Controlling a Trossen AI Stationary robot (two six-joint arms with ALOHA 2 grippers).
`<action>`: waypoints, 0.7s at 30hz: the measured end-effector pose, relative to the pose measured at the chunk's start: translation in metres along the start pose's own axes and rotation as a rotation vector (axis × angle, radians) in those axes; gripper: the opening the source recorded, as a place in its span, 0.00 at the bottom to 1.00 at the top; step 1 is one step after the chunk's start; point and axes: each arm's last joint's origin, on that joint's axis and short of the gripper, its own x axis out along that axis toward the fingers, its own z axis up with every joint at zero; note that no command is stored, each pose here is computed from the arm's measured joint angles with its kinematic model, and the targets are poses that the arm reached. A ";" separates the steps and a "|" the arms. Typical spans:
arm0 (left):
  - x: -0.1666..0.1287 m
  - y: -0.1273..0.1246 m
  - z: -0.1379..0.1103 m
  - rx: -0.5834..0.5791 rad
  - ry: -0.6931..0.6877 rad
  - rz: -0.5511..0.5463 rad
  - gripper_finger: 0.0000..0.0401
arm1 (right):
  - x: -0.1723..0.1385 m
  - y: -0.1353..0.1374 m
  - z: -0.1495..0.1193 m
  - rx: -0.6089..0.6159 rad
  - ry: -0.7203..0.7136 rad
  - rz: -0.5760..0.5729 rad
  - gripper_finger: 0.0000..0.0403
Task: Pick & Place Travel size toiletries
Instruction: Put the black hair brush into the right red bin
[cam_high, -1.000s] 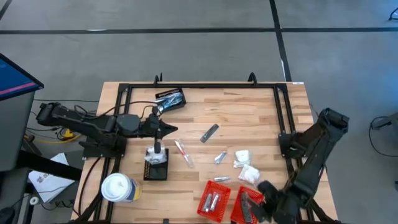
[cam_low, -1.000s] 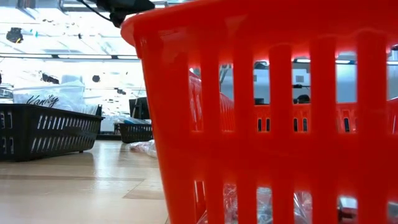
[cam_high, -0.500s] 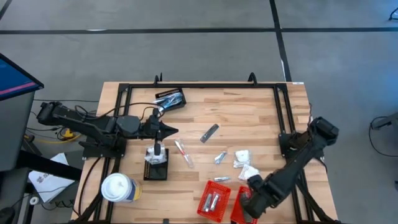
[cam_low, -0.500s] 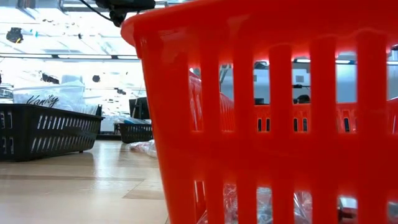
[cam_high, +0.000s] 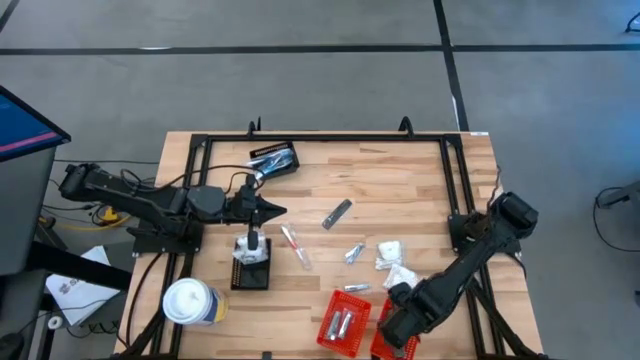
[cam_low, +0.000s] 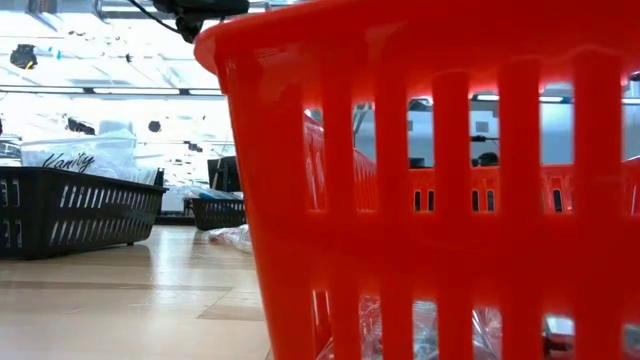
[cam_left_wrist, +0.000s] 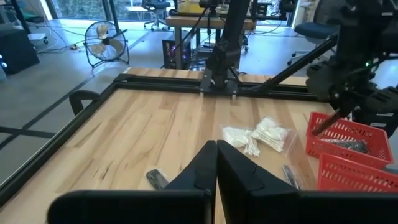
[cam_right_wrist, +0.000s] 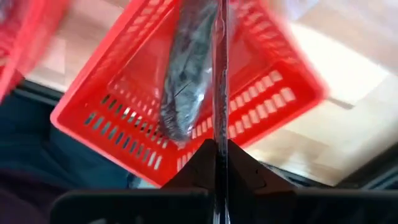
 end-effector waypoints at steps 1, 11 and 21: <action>0.000 -0.001 0.000 0.001 0.000 -0.003 0.01 | 0.004 0.003 0.001 -0.011 0.012 0.003 0.02; 0.000 -0.001 0.000 0.001 -0.001 -0.004 0.01 | 0.013 0.014 0.020 -0.094 0.004 -0.003 0.08; 0.000 -0.001 0.000 0.013 0.000 -0.004 0.01 | 0.004 0.023 0.020 -0.176 0.024 0.058 0.45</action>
